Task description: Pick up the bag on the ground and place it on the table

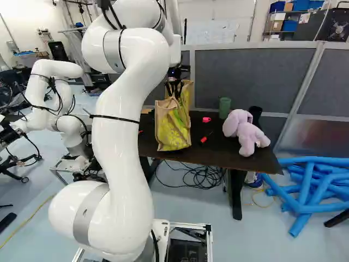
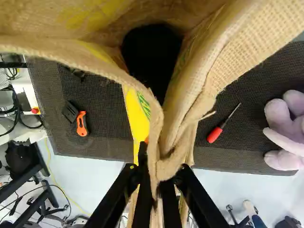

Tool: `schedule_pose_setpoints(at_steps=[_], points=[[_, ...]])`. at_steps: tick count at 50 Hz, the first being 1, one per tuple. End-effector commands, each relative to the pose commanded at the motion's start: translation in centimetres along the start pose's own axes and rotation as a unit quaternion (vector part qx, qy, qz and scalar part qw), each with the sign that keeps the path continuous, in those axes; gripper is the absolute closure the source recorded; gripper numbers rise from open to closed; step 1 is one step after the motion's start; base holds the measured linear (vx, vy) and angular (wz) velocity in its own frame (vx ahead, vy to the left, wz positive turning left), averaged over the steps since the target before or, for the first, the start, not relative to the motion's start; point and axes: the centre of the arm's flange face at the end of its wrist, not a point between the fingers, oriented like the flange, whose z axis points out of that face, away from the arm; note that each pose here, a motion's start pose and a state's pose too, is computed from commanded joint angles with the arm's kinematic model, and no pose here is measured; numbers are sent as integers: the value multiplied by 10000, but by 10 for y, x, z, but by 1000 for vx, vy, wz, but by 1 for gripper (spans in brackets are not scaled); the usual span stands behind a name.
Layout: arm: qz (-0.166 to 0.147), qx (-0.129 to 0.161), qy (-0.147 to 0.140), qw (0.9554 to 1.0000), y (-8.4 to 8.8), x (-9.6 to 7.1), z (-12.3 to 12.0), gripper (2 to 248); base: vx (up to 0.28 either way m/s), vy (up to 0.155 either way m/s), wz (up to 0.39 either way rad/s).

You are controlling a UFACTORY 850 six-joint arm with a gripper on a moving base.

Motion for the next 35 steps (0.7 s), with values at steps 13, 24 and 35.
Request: schedule_pose_setpoints(at_steps=[13, 24, 35], points=[[0, 0, 0, 10000, 0, 0, 0, 189, 0, 0, 0], [0, 0, 0, 10000, 0, 0, 0, 84, 0, 0, 0], [0, 0, 0, 10000, 0, 0, 0, 12, 0, 0, 0]])
